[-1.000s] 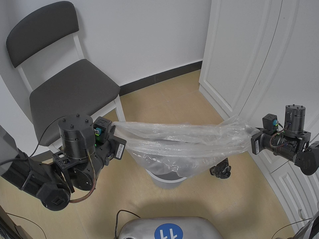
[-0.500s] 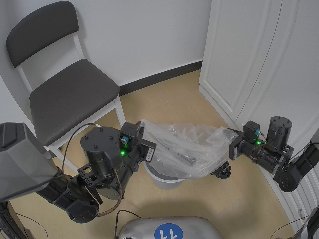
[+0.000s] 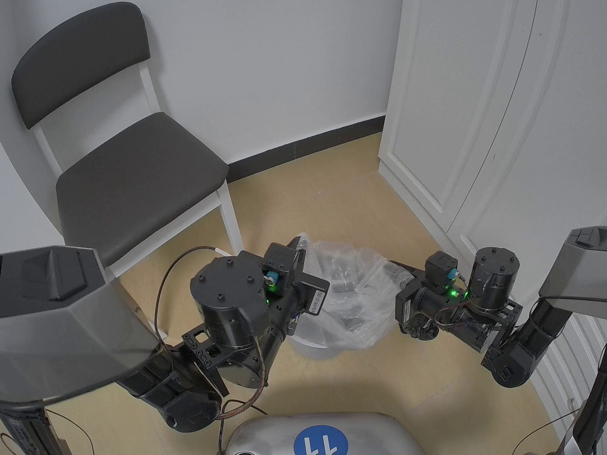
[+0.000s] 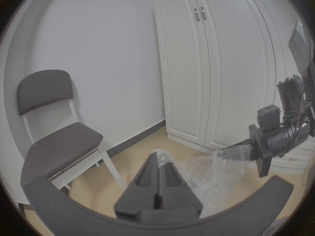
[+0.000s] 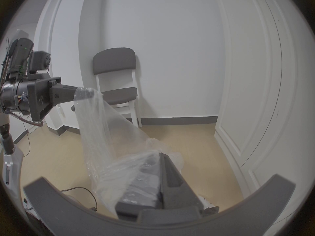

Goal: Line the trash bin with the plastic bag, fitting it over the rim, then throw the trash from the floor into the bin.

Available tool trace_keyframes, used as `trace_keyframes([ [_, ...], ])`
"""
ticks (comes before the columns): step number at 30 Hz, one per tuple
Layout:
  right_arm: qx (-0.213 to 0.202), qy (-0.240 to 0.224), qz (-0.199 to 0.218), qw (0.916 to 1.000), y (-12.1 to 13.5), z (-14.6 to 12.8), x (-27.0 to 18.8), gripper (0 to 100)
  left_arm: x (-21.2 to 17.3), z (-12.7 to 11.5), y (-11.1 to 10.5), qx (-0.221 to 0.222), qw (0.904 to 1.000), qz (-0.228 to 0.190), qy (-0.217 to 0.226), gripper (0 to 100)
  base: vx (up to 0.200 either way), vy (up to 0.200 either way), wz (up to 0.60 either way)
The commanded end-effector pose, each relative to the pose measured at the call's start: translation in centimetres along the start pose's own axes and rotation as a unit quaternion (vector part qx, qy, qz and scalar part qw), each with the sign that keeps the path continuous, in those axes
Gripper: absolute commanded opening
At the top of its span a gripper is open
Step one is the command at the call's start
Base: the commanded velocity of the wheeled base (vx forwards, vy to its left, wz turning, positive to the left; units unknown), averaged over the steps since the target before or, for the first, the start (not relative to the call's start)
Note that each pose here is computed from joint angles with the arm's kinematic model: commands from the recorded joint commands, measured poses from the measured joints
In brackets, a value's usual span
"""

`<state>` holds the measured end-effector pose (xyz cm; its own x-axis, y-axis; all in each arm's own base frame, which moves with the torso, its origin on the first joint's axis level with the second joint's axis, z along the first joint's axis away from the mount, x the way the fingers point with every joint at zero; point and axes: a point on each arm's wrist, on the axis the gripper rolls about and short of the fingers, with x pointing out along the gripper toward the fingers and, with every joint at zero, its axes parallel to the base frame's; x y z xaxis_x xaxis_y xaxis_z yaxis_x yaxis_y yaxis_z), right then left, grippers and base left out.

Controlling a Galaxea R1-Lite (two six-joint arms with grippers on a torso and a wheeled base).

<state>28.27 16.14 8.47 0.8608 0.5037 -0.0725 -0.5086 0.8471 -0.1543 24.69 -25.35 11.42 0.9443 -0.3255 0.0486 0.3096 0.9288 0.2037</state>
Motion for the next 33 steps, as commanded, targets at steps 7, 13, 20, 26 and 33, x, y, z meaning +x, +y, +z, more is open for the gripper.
trace_keyframes([
  [7,-0.001,0.020,0.012,0.9997,0.9,-2.2,0.9,0,0.7,-1.2,-0.7,0.006,0.9999,-0.003,0.010,0,0.000,0.000,0.00],
  [13,0.009,0.033,0.013,0.9993,1.1,-3.9,2.1,0,0.8,-1.7,-0.8,0.009,0.9998,-0.003,0.016,0,0.000,0.000,0.00],
  [20,0.016,0.044,0.008,0.9989,0.7,-4.8,2.9,0,1.8,-2.2,-0.7,0.007,0.9998,0.005,0.017,0,0.000,0.000,0.00],
  [26,0.019,0.049,-0.004,0.9986,0.0,-5.6,3.6,0,3.5,-3.1,-0.3,-0.001,0.9996,0.023,0.018,0,0.000,0.000,0.00],
  [33,0.023,0.063,-0.033,0.9972,-2.3,-6.2,4.4,0,6.1,-3.8,0.0,-0.027,0.9986,0.044,0.009,0,0.000,0.000,0.00],
])
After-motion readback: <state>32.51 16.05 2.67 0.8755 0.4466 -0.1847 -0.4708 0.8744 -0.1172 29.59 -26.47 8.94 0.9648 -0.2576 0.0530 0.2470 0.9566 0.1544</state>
